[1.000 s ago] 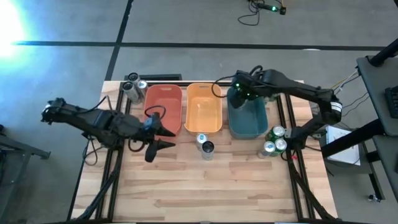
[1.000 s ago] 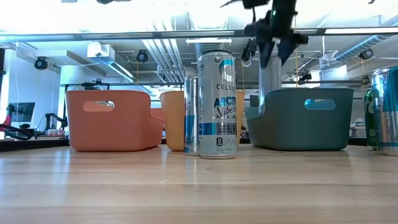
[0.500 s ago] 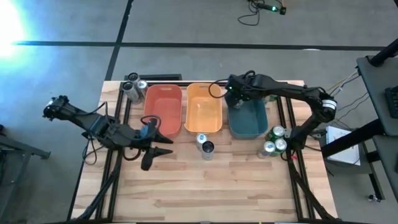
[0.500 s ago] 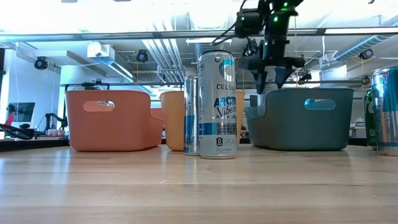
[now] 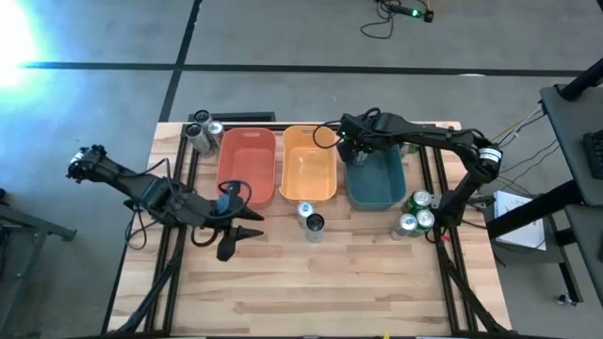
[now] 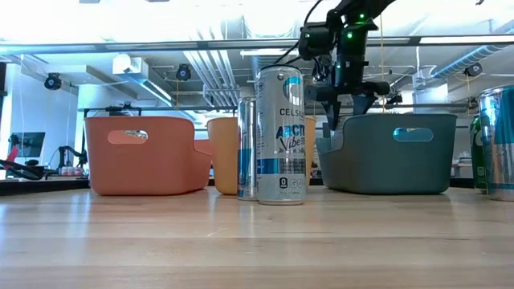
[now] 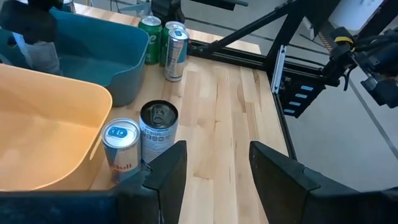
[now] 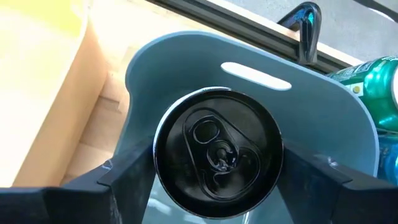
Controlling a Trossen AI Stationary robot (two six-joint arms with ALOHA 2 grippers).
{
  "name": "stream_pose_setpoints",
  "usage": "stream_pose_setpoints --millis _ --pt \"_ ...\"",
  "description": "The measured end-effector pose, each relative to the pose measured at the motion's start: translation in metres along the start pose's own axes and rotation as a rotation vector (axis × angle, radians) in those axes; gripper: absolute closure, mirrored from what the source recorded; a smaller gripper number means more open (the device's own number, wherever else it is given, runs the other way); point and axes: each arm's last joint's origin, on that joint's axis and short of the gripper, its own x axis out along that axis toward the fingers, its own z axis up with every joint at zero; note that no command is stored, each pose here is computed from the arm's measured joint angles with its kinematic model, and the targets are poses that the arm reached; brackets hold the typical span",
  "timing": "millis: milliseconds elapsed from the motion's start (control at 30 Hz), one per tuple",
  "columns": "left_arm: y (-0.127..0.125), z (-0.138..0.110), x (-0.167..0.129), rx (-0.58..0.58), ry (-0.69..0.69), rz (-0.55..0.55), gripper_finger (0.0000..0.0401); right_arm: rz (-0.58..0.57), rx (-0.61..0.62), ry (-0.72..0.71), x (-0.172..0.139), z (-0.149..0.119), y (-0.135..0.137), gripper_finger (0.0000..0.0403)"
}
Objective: Sort soda cans
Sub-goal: Put the white/blue soda can into the blue bin
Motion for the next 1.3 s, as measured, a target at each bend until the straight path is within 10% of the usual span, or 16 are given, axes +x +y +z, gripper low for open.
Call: stream_pose_setpoints --millis 667,1033,1300 --pt "0.001 0.001 -0.001 0.010 -0.012 0.016 0.0242 0.154 -0.089 -0.133 -0.087 -0.008 -0.007 0.0044" --pt "0.000 0.002 -0.001 0.031 -0.029 0.008 0.0242 0.674 -0.510 -0.505 -0.201 -0.123 0.066 0.0040" --pt "-0.009 -0.001 -0.004 0.047 -0.026 -0.028 0.0242 0.603 -0.485 -0.498 -0.182 -0.193 0.122 0.0011"
